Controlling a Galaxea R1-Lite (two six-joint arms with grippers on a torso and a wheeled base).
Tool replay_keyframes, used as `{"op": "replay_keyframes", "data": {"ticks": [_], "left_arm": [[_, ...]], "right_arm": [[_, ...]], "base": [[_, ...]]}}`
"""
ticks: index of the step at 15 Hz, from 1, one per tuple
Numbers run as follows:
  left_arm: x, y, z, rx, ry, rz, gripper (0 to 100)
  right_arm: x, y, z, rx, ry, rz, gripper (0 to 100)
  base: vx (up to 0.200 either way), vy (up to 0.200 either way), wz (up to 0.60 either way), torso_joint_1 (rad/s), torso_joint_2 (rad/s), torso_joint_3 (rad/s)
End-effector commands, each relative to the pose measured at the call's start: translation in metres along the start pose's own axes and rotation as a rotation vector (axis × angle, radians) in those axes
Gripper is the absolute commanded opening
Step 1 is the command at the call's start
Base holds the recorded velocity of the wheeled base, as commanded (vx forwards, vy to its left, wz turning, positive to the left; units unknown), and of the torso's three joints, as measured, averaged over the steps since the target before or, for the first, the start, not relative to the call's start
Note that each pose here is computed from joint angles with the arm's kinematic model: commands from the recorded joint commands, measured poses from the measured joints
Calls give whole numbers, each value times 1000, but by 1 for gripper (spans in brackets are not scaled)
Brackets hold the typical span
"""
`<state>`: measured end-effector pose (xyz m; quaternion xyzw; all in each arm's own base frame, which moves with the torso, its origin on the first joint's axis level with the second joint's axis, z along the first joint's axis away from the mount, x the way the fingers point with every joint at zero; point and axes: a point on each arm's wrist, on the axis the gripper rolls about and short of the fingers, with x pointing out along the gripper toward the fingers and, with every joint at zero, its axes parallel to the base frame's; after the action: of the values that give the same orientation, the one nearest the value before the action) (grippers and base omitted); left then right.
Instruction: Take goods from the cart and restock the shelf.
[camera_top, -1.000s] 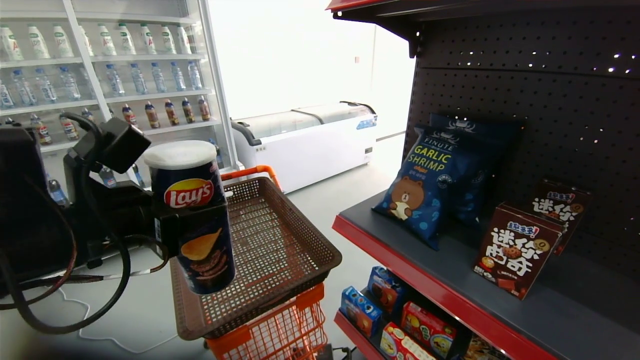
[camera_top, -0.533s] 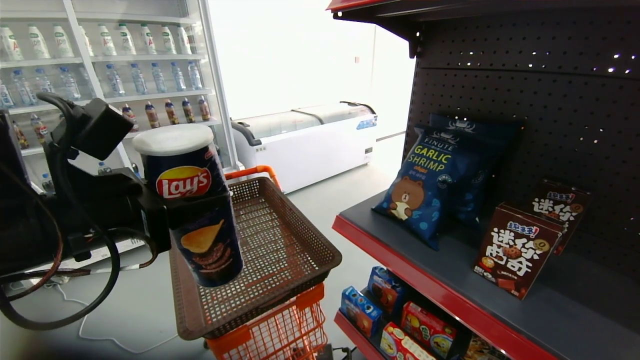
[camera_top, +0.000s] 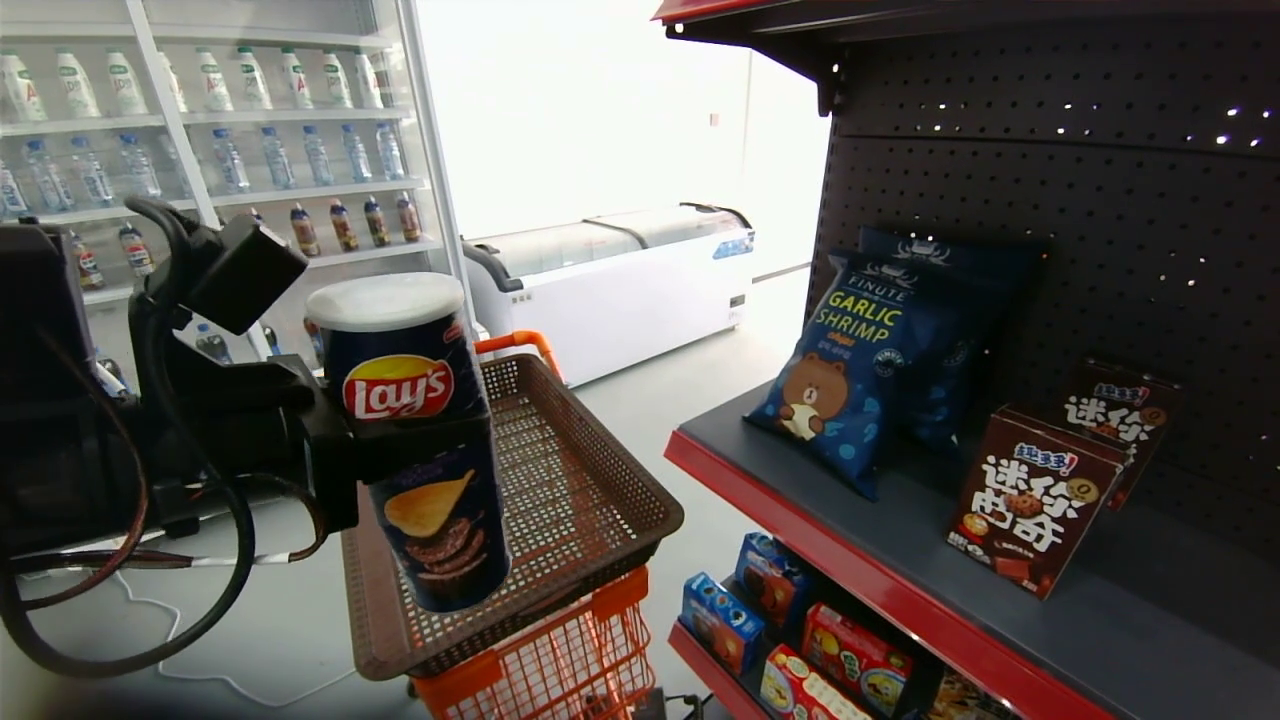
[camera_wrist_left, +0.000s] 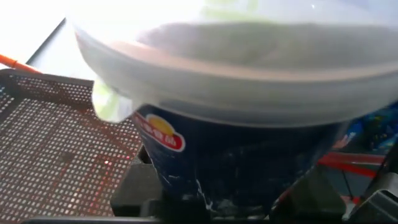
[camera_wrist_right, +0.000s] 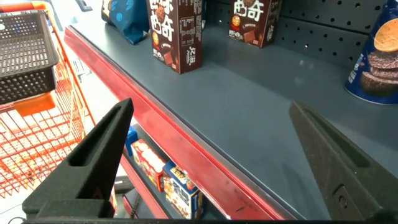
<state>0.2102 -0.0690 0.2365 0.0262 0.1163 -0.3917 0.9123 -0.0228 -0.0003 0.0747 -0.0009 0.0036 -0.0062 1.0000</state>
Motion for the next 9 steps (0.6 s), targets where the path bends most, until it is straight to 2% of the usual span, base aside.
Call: {"op": "replay_keyframes", "data": {"ticks": [1, 5, 9], "left_arm": [[3, -2, -2, -2, 4, -66, 0], [7, -2, -5, -10, 15, -99, 0], [12, 1, -7, -15, 25, -113, 0]], "right_arm": [[0, 0, 0, 0, 0, 0, 100], [0, 0, 0, 0, -1, 0, 100], [0, 0, 0, -1, 0, 2, 100]], "base": [[0, 0, 0, 0, 0, 0], [0, 0, 0, 0, 0, 0], [0, 0, -600, -1, 2, 4]]}}
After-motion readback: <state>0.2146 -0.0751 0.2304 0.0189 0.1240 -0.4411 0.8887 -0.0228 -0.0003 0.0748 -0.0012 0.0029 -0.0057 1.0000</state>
